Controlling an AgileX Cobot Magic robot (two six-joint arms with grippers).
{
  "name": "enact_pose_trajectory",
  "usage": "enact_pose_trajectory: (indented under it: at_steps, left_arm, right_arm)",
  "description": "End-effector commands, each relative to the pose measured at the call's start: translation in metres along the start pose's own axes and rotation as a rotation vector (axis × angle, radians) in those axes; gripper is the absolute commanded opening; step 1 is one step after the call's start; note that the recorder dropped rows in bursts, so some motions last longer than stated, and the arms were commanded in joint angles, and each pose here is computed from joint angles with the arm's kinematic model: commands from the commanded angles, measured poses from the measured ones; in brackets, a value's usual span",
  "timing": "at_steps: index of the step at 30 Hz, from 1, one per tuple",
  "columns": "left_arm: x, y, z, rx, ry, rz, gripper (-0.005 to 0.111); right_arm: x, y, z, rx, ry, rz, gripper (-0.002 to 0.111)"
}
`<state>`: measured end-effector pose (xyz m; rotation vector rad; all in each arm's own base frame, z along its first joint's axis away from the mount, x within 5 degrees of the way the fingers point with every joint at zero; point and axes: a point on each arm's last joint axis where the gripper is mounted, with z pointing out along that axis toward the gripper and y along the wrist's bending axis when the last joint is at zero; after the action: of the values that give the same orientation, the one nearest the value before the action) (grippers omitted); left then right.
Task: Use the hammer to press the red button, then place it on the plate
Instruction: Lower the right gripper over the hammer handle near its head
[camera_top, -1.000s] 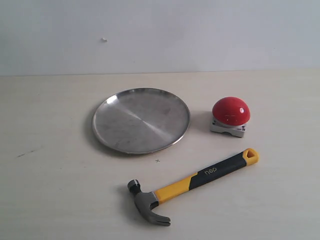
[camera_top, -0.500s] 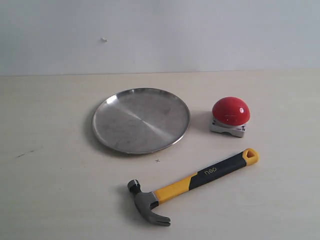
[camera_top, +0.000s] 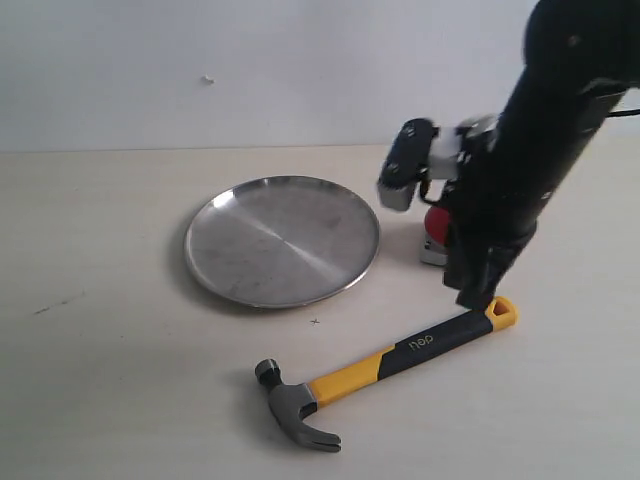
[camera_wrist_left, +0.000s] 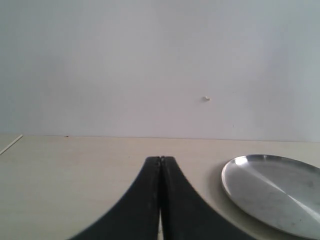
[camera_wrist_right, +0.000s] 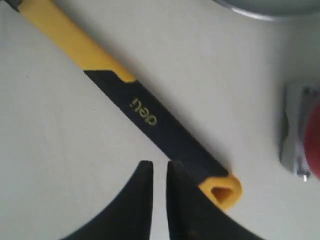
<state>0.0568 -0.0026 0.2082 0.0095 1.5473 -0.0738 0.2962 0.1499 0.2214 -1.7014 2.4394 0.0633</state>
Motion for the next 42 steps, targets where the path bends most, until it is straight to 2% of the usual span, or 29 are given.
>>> enact_pose_trajectory:
  at_steps: [1, 5, 8, 13, 19, 24, 30, 33, 42]
  left_arm:
    - [0.000, 0.000, 0.000, -0.001, -0.006, -0.001, 0.000]
    - [0.000, 0.000, 0.000, -0.001, -0.006, -0.001, 0.000]
    - [0.000, 0.000, 0.000, -0.001, -0.006, -0.001, 0.000]
    - [0.000, 0.000, 0.000, -0.001, -0.006, -0.001, 0.000]
    - [0.000, 0.000, 0.000, -0.001, -0.006, -0.001, 0.000]
    - [0.000, 0.000, 0.000, -0.001, -0.006, -0.001, 0.000]
    - [0.000, 0.000, 0.000, -0.001, -0.006, -0.001, 0.000]
    - [0.000, 0.000, 0.000, -0.001, -0.006, -0.001, 0.000]
    - [0.000, 0.000, 0.000, -0.001, -0.006, -0.001, 0.000]
  right_arm:
    - [-0.032, 0.014, 0.030, -0.001, 0.056, -0.350, 0.012]
    - [-0.058, 0.032, 0.037, 0.077, 0.020, -0.517, 0.012]
    - [-0.067, 0.042, 0.036, 0.081, 0.008, -0.560, 0.012]
    - [-0.075, 0.056, 0.036, 0.099, 0.031, -0.726, 0.012]
    - [-0.073, 0.059, 0.036, 0.073, 0.050, -0.688, 0.011]
    - [-0.074, 0.062, 0.038, 0.062, 0.049, -0.688, 0.001]
    - [-0.074, 0.063, 0.059, 0.006, 0.080, -0.660, 0.000]
    - [-0.075, 0.062, 0.067, 0.007, 0.084, -0.615, 0.005]
    - [-0.075, 0.063, 0.084, -0.016, 0.097, -0.610, 0.043]
